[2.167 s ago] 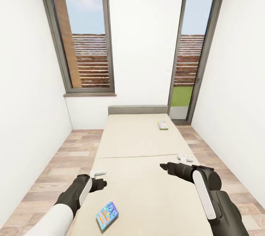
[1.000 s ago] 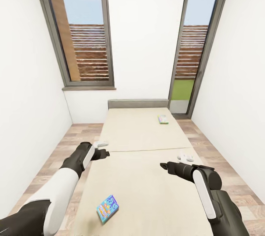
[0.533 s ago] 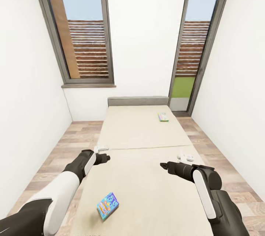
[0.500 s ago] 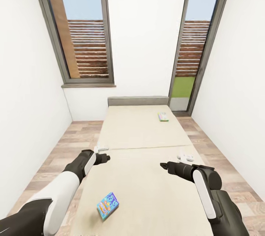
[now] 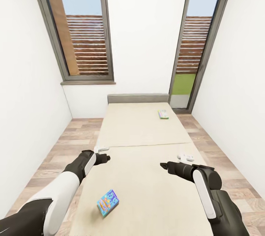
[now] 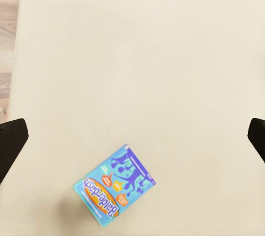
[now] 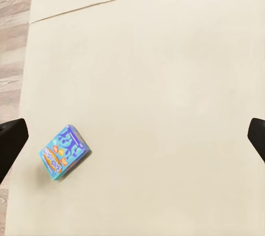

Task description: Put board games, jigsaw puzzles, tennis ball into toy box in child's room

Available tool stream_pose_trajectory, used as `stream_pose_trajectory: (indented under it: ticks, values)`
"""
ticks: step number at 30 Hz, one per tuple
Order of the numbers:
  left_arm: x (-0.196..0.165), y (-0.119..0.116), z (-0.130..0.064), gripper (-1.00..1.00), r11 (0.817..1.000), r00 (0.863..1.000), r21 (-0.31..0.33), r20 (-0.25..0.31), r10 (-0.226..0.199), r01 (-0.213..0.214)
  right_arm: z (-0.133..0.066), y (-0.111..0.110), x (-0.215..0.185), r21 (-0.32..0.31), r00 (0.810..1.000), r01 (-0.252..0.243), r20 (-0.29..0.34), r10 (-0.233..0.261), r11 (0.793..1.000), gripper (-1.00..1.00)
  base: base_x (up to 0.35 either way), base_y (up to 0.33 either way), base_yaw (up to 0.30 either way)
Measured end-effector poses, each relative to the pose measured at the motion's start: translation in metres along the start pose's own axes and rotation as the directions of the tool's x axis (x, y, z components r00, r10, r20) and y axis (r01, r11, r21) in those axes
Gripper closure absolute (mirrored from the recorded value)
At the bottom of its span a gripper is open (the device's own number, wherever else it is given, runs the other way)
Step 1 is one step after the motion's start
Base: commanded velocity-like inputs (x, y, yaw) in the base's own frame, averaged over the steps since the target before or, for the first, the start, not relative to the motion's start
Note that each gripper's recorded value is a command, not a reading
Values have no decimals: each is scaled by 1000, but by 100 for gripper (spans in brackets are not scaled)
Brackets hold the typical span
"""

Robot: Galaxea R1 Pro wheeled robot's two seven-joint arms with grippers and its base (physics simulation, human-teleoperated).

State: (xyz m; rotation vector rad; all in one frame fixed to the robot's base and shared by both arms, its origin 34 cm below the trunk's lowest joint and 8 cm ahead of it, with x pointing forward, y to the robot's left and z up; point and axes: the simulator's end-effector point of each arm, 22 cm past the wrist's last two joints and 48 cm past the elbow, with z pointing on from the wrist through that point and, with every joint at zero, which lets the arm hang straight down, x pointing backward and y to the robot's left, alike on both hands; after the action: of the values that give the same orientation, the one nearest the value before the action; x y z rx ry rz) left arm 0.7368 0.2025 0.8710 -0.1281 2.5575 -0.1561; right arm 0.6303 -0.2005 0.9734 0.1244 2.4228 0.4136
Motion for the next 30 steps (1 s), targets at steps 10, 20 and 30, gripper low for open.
stream_pose_trajectory:
  ticks: [10,20,30]
  values:
    - [7,0,7,-100,1000,1000,3,-16,-2,2,-2,33,2,-206,998,-65,-14,64,976,-100,0,0,0]
    - [16,2,15,-100,1000,999,1,-33,-2,2,-42,59,-19,-531,992,-104,-1,123,841,-100,0,0,0]
    - [24,4,22,-100,1000,999,-1,-50,-4,4,-40,50,-21,-536,989,-127,-4,148,834,-100,0,0,0]
